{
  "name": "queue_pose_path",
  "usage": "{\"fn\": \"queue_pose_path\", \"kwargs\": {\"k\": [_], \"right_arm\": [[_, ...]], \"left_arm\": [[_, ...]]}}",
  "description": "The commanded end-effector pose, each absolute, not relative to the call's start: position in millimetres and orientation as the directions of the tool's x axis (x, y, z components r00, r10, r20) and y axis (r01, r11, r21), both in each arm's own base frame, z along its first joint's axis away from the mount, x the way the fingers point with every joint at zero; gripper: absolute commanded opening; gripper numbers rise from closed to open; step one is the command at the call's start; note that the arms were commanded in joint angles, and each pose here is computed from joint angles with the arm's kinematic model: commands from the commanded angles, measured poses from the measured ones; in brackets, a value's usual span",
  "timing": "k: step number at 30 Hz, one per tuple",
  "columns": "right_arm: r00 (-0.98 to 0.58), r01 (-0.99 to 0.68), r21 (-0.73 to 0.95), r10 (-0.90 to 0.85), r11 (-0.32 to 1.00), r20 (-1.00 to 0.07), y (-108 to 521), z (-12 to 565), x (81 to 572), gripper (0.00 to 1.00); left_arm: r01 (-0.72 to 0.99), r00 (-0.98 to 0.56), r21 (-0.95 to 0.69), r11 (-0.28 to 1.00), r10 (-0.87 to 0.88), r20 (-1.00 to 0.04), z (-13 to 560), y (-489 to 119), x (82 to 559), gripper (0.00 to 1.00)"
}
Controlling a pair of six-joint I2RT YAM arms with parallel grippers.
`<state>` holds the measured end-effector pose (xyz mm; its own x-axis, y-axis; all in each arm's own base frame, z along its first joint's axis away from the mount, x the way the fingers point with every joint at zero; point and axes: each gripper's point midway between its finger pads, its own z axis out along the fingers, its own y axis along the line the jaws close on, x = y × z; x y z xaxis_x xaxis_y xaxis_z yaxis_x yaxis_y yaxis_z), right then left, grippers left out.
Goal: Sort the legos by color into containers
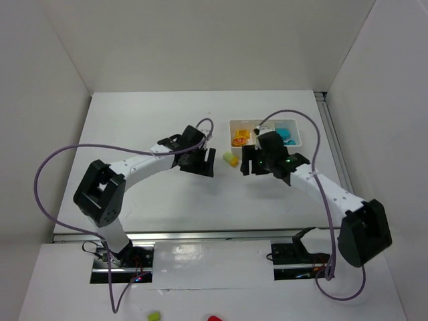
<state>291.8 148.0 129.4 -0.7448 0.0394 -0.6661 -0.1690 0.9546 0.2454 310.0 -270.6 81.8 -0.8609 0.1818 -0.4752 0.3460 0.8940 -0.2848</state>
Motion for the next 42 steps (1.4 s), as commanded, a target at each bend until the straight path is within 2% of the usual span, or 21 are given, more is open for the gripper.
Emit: {"fn": "queue_pose_path", "kwargs": {"k": [1,6,9,11,15,18,22,23,30,33,37,39,42], "right_arm": [[-0.716,-0.303,0.181,-0.098,0.936,-0.692,187.3,111.5,303.1,0.78],[-0.687,-0.376,0.086,-0.215,0.923,-0.694,196.8,79.2,340.0,0.8],[-0.67,-0.402,0.085,-0.229,0.912,-0.706,205.0,75.6,364.7,0.8],[-0.667,-0.359,0.052,-0.218,0.932,-0.713,204.6,65.7,384.5,0.82],[-0.647,-0.361,0.047,-0.214,0.932,-0.732,214.6,56.8,398.7,0.82],[-0.641,-0.368,0.04,-0.222,0.929,-0.735,217.3,51.9,404.5,0.78],[-0.638,-0.414,0.072,-0.233,0.907,-0.734,227.6,48.2,402.3,0.63],[-0.633,-0.427,0.085,-0.23,0.9,-0.739,231.3,49.7,402.3,0.57],[-0.622,-0.505,0.071,-0.306,0.86,-0.721,251.4,45.7,380.1,0.46],[-0.612,-0.51,0.065,-0.309,0.858,-0.728,254.5,49.7,378.8,0.46],[-0.617,-0.537,0.064,-0.34,0.841,-0.71,260.2,47.8,369.7,0.62],[-0.601,-0.561,0.045,-0.369,0.826,-0.709,264.9,48.8,369.8,0.8],[-0.605,-0.561,0.005,-0.406,0.828,-0.685,258.5,38.9,371.6,0.83]], "left_arm": [[0.277,-0.769,-0.329,0.903,0.003,-0.639,152.8,-256.0,342.1,0.84],[0.193,-0.76,-0.253,0.948,-0.019,-0.65,162.8,-212.8,353.0,0.84],[0.175,-0.765,-0.241,0.955,-0.022,-0.643,169.0,-200.8,353.1,0.84],[0.17,-0.754,-0.247,0.954,-0.036,-0.656,176.6,-196.4,354.1,0.84],[0.167,-0.768,-0.254,0.953,-0.035,-0.639,169.5,-194.2,351.0,0.84],[0.178,-0.787,-0.266,0.947,-0.026,-0.617,161.6,-198.9,349.5,0.83],[0.192,-0.786,-0.284,0.939,-0.026,-0.618,166.2,-204.3,351.8,0.82],[0.192,-0.786,-0.284,0.939,-0.026,-0.618,166.3,-205.3,353.9,0.82],[0.207,-0.795,-0.289,0.935,-0.011,-0.607,159.4,-210.4,357.0,0.8],[0.213,-0.797,-0.296,0.931,-0.01,-0.604,159.6,-213.1,358.1,0.8],[0.217,-0.8,-0.289,0.932,0.001,-0.6,155.8,-212.9,358.6,0.8],[0.209,-0.8,-0.288,0.934,-0.006,-0.6,155.8,-209.6,360.5,0.8],[0.216,-0.798,-0.283,0.934,0.002,-0.602,155.7,-209.3,360.6,0.8]]}}
